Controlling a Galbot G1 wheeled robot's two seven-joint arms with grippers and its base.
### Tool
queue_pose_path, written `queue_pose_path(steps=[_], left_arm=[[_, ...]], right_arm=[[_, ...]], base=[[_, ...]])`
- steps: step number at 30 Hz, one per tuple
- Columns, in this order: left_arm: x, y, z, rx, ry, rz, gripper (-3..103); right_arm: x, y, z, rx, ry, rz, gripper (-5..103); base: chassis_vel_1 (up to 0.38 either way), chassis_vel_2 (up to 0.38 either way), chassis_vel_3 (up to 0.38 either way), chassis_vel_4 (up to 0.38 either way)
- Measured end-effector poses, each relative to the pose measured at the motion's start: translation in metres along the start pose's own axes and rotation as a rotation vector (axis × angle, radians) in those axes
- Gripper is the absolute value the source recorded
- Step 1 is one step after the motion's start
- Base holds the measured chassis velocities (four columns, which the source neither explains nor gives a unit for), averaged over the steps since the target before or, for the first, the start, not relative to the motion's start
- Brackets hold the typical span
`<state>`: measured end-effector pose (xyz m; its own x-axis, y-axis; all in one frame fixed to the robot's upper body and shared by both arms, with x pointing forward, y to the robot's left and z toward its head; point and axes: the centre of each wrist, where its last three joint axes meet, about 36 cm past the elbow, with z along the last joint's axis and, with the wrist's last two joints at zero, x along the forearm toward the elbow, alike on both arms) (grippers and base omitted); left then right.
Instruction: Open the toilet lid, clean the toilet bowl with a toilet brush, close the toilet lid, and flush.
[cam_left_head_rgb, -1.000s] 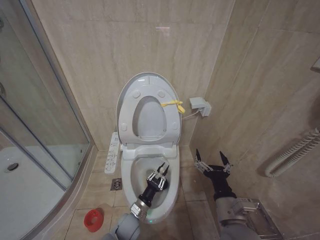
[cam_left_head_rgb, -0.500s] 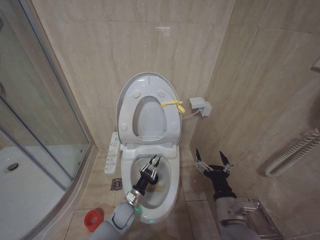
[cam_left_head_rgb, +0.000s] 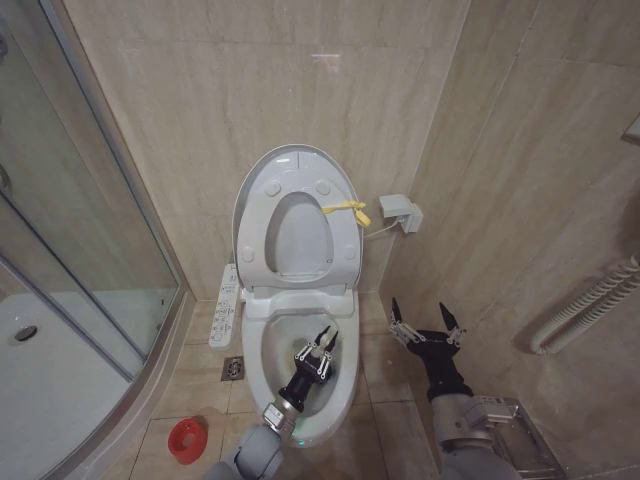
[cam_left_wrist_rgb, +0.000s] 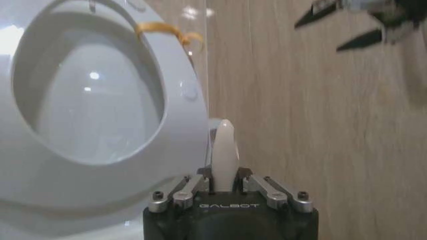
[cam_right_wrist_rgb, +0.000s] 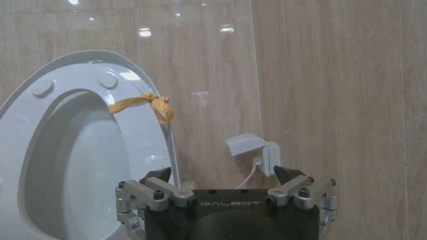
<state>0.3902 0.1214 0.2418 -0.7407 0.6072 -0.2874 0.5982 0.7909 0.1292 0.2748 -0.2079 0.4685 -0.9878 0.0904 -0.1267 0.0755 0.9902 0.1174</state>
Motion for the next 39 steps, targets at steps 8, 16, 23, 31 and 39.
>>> queue_pose_path(steps=[8,16,23,31,39], left_arm=[[-0.002,0.035,0.015,-0.076,0.037,-0.020,23],[-0.023,-0.002,-0.017,0.005,-0.077,0.014,23],[-0.008,-0.003,0.005,-0.004,-0.007,0.017,23],[-0.003,0.032,0.012,-0.043,0.026,-0.038,23],[-0.013,0.001,-0.013,0.020,-0.059,0.007,23]], right_arm=[[0.000,0.000,0.000,0.000,0.000,0.000,100],[0.000,0.000,0.000,0.000,0.000,0.000,100],[0.000,0.000,0.000,0.000,0.000,0.000,100],[0.000,0.000,0.000,0.000,0.000,0.000,100],[0.000,0.000,0.000,0.000,0.000,0.000,100]], base=[[0.000,0.000,0.000,0.000],[0.000,0.000,0.000,0.000],[0.000,0.000,0.000,0.000],[0.000,0.000,0.000,0.000],[0.000,0.000,0.000,0.000]])
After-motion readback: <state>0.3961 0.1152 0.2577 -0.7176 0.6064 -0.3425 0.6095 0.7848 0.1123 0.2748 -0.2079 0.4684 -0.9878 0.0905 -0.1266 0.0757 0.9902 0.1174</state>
